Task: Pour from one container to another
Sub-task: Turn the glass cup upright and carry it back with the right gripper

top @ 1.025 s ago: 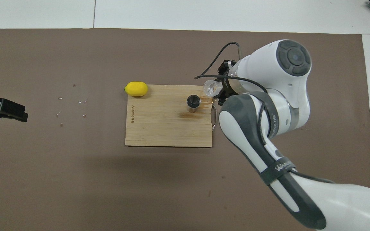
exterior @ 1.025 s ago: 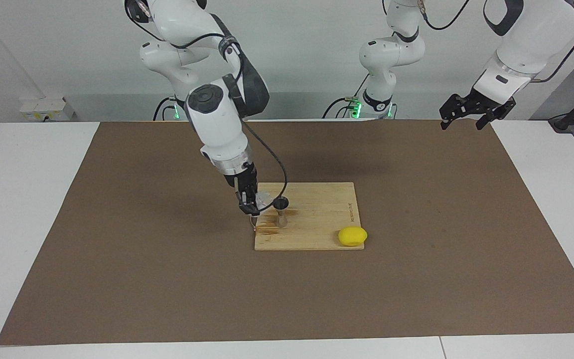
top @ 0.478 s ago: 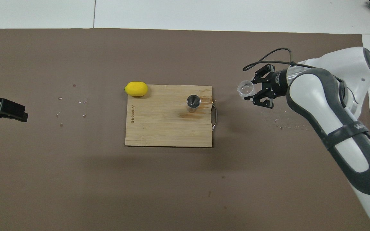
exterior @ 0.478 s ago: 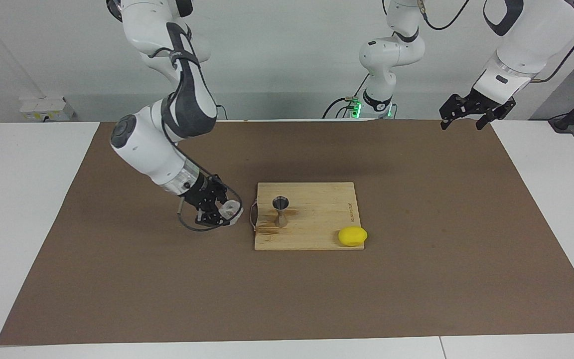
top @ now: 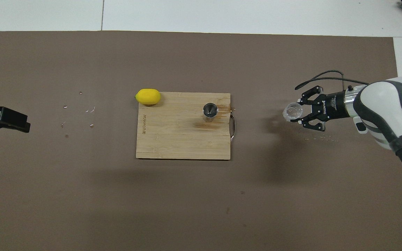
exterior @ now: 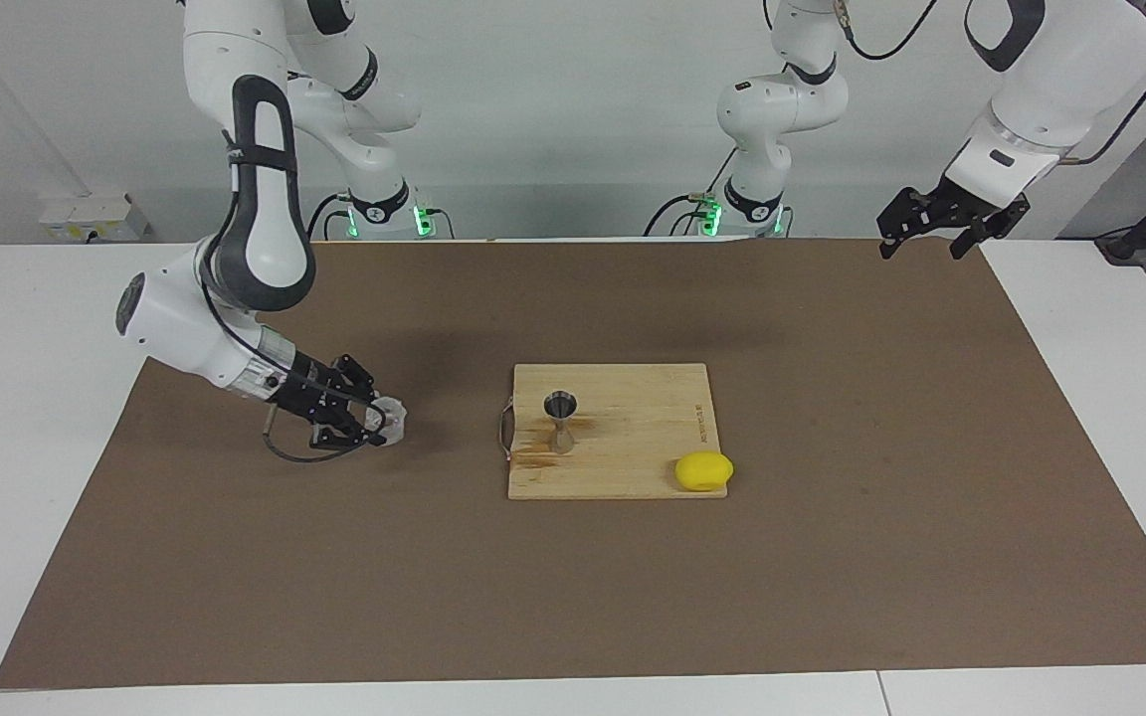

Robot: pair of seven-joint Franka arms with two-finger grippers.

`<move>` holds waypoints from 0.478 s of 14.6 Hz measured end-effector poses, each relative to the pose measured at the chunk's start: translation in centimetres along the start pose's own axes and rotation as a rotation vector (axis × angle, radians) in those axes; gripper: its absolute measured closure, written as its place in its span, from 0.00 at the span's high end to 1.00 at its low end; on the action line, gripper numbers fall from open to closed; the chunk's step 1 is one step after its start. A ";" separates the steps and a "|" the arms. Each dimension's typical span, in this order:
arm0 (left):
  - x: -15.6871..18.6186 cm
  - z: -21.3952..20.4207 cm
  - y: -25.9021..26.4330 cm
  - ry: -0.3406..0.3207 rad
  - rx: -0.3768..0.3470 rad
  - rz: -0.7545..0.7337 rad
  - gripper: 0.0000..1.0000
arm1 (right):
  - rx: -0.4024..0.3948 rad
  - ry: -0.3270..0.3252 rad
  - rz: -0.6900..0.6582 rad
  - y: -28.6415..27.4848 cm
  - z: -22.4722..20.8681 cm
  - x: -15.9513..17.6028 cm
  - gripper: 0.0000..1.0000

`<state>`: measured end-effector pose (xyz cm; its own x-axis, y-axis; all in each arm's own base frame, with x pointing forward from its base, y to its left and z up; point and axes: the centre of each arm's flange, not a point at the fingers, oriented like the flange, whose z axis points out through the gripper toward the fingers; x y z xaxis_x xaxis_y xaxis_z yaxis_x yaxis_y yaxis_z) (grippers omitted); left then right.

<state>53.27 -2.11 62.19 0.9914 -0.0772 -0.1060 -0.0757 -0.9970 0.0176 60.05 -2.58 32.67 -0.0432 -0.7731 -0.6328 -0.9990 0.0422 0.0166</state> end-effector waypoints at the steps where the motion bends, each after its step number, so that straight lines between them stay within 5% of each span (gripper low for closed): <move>1: 0.0 0.0 0.0 0.000 0.000 0.000 1.00 | -0.006 -0.014 -0.005 0.3 -0.2 1.5 0.50; 7: 0.0 0.0 0.0 0.000 0.000 0.000 1.00 | -0.006 -0.093 -0.014 1.5 0.4 9.6 0.50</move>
<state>53.27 -2.11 62.19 0.9914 -0.0772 -0.1060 -0.0757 -0.9970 0.0176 58.18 -9.68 26.37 -0.0285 -0.7118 -0.7018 -0.9995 0.0278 0.0124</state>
